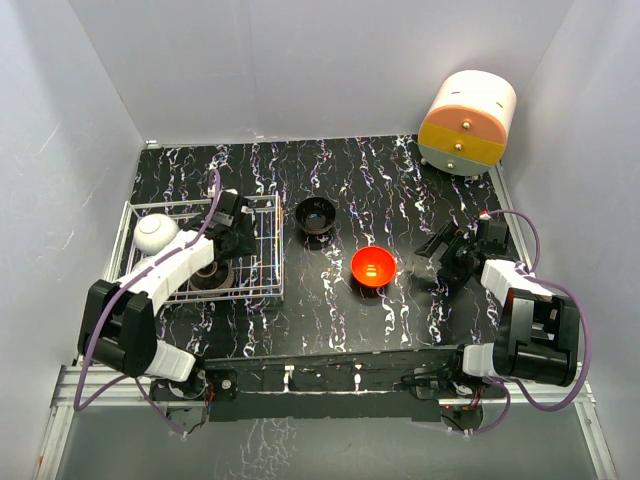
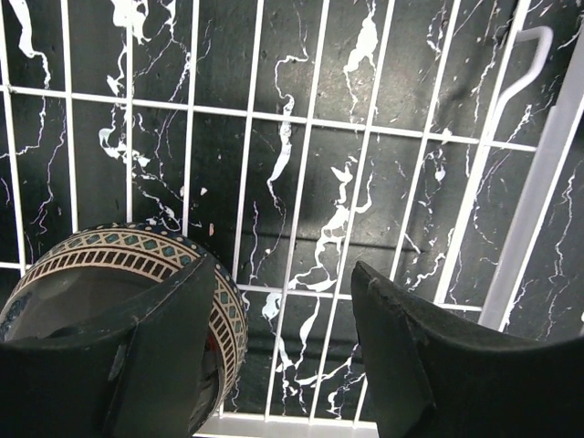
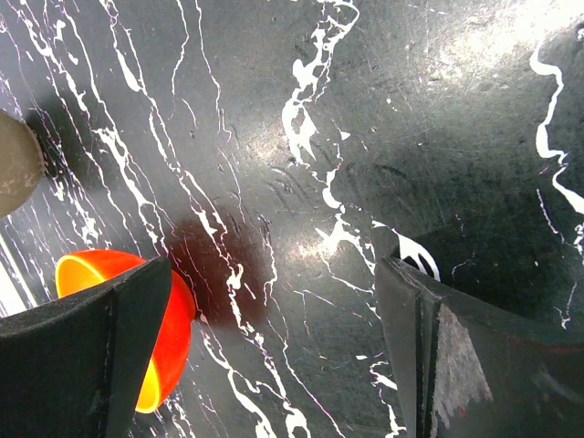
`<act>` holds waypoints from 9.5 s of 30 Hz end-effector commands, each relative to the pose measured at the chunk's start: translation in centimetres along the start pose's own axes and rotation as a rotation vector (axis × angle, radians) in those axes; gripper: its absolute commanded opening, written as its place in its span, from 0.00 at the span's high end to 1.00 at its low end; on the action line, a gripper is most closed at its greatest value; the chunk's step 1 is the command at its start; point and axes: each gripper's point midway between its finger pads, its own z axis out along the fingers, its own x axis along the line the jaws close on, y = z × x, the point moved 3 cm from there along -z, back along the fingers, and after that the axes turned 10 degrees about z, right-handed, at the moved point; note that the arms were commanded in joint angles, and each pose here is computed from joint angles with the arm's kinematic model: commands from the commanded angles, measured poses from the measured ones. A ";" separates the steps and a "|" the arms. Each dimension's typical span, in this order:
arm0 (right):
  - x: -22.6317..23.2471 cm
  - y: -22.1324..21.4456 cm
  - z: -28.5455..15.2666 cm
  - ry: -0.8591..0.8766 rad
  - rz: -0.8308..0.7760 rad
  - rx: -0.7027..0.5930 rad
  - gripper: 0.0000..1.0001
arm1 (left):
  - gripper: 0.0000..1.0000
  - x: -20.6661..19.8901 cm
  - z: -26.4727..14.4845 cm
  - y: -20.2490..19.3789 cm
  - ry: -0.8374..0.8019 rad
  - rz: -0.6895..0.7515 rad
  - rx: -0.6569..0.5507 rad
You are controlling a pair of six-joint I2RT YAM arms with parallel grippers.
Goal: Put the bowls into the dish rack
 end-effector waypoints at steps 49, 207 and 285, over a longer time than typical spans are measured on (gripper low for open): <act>0.6 1.6 -0.1 0.015 -0.021 -0.051 0.02 | 0.27 -20.9 -3.9 8.9 -0.536 0.736 -0.387; 0.0 0.8 0.2 0.028 -0.007 -0.030 0.02 | 0.74 9.8 -0.1 5.6 -0.388 -0.664 -0.257; -0.2 0.6 0.3 0.029 -0.008 -0.027 0.02 | 0.09 8.7 -5.0 8.2 0.076 -0.332 -0.306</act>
